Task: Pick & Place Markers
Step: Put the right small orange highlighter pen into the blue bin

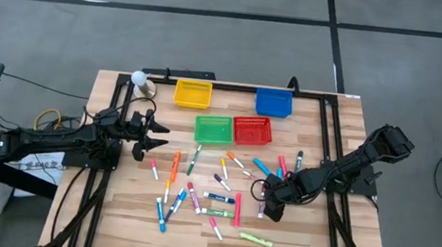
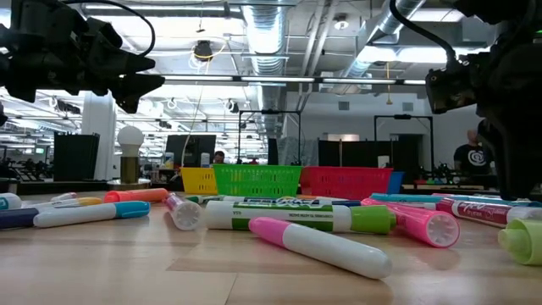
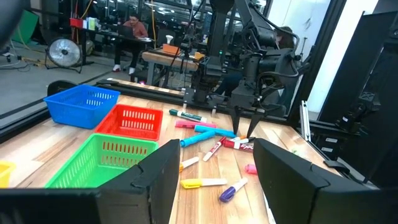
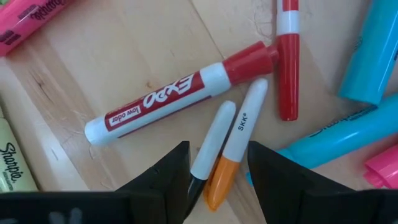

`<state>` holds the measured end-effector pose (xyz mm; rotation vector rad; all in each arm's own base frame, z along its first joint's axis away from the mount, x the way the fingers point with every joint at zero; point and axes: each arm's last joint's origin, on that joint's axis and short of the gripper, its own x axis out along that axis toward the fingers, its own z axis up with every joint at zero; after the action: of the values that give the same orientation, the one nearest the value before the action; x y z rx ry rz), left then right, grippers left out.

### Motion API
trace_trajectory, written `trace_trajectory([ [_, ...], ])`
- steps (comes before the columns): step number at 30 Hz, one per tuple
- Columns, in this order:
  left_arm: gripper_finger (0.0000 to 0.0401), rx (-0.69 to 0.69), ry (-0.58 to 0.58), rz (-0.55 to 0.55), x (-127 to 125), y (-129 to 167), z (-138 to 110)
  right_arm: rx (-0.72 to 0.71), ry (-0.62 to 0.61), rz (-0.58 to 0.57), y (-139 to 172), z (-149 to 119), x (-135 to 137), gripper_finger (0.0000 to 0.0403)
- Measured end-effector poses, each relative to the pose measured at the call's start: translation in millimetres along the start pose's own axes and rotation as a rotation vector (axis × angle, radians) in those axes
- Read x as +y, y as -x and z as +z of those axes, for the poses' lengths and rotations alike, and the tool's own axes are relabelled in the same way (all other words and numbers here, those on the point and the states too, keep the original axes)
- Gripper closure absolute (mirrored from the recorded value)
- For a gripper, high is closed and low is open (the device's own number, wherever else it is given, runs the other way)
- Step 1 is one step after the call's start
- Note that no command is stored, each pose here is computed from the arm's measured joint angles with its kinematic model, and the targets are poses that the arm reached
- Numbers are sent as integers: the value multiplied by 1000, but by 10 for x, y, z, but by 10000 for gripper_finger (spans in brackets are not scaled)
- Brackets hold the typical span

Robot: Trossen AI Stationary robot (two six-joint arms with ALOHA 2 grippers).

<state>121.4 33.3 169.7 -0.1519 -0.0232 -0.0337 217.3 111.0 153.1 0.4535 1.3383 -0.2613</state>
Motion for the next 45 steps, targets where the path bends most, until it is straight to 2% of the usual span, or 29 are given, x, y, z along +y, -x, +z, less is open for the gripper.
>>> trace_trajectory([
  [20, 197, -3, -1, -1, -1, 0, 3, -9, -80, 2, 6, -114, 83, 253],
  [28, 197, -7, -3, -1, -1, 0, 6, -2, -145, -10, -134, -142, -69, 253],
  [45, 197, -14, -6, -3, -3, 0, 14, 17, -124, 1, -135, -191, -41, 253],
])
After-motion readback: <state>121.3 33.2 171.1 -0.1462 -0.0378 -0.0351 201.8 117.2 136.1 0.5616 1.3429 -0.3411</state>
